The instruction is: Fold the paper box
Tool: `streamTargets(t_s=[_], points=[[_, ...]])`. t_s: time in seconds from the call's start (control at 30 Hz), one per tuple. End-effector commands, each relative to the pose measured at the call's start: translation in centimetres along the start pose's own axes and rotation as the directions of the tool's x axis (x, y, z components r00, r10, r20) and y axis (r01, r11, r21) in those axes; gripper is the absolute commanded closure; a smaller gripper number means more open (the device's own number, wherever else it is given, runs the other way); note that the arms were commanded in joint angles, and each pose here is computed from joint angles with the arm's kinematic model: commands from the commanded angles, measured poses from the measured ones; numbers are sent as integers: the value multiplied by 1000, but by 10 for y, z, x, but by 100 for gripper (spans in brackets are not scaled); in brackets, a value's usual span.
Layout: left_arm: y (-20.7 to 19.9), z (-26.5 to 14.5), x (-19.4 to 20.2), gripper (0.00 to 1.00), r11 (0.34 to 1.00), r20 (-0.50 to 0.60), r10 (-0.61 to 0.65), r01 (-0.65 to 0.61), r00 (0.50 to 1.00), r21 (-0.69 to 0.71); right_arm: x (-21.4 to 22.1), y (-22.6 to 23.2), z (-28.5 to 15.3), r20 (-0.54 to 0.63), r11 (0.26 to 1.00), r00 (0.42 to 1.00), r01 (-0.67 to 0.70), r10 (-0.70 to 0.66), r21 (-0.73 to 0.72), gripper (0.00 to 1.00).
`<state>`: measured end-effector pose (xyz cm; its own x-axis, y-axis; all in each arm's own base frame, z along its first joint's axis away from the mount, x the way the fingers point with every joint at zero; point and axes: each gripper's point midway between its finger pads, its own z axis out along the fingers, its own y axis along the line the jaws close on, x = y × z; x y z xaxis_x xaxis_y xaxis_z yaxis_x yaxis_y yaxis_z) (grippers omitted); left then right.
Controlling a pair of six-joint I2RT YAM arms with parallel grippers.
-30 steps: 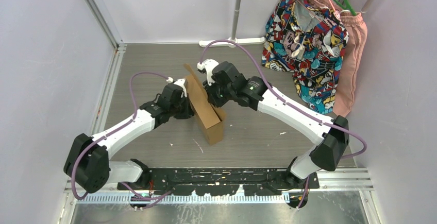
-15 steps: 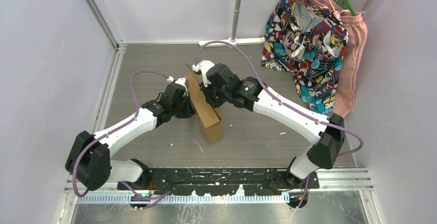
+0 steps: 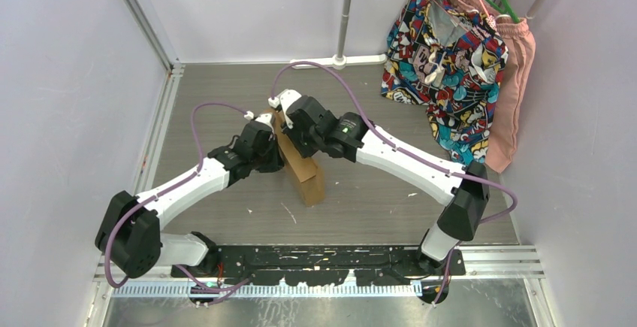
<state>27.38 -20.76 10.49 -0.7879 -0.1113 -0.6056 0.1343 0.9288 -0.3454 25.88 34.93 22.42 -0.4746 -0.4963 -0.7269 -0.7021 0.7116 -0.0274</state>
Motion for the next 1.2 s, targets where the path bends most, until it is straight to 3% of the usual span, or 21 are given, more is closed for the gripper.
streamTargets(t_s=[0.0,0.33,0.7,1.17], points=[[-34,-15,-29,100,993,92,27,-37,995,111,39,26,30,-133,997,990,43,-52,-67,79],[-25,-45,-38,100,995,147,53,-65,988,81,76,24,52,-224,996,971,68,-79,-58,81],[1,-101,-63,98,997,269,77,-68,960,-44,81,21,54,-223,995,971,81,-91,-50,81],[-4,-138,-131,92,998,401,61,-44,914,-50,86,19,49,-206,990,969,121,-133,-71,80]])
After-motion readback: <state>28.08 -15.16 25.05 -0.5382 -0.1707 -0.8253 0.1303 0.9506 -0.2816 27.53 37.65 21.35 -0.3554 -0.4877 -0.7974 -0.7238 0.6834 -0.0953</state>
